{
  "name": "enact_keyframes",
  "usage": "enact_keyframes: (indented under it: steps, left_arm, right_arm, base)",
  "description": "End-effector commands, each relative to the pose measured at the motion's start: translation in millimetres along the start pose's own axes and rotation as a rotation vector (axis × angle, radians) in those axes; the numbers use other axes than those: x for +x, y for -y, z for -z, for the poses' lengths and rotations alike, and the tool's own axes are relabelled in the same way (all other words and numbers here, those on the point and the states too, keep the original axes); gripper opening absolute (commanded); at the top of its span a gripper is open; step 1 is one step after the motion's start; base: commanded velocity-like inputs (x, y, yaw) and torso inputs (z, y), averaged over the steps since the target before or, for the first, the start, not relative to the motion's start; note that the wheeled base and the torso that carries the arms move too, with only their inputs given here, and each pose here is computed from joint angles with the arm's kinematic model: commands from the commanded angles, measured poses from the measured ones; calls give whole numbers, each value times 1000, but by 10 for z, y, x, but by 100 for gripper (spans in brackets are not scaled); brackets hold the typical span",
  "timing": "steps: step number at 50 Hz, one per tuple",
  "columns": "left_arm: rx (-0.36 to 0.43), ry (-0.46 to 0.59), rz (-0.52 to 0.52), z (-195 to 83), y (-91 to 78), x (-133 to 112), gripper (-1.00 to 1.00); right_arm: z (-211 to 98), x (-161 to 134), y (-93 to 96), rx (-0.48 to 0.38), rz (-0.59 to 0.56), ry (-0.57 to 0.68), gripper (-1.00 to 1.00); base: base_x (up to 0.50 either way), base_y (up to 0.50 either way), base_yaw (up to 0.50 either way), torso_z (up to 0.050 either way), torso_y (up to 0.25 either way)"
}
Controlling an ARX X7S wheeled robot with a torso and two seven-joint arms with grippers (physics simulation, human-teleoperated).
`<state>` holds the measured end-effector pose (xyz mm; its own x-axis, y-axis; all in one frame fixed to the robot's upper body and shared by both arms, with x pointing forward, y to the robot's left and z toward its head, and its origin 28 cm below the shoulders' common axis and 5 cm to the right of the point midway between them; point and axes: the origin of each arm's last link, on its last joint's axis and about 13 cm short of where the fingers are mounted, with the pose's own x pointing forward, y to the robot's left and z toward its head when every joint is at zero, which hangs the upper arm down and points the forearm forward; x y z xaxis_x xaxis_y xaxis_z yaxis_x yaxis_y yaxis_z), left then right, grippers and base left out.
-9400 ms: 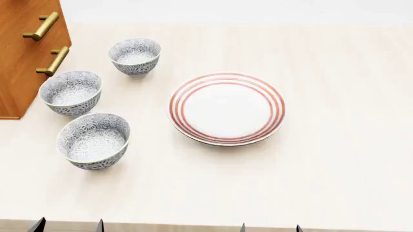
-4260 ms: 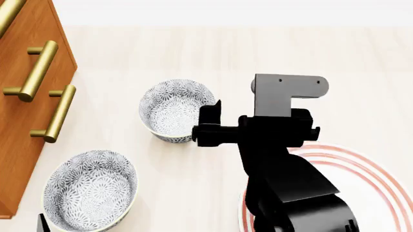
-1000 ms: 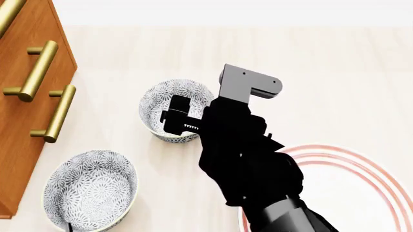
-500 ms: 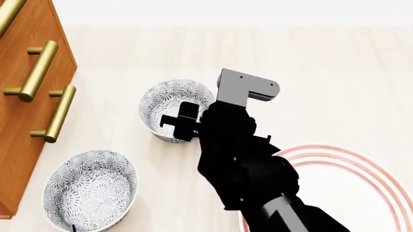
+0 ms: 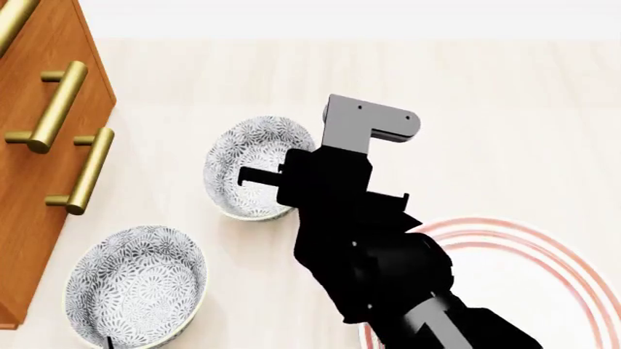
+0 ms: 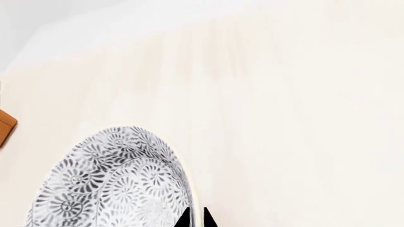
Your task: Pick up the bowl and put it in the front on the plate.
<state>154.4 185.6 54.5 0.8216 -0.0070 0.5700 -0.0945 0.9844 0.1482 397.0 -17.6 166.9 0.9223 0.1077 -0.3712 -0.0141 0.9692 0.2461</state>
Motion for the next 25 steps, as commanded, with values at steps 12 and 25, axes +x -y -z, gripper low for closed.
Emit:
enact_keyframes:
  steps: [12,25]
  left_arm:
    - [5,20,7,2,17,16,100]
    - [-4,-2,13,44,34,3,100]
  right_arm:
    - [-494,-195,123,-3,10,159,-100]
    - [-900,-472,580,37,74,281,-100]
  base:
    - [0,0,0,0,0]
    - [0,0,0,0,0]
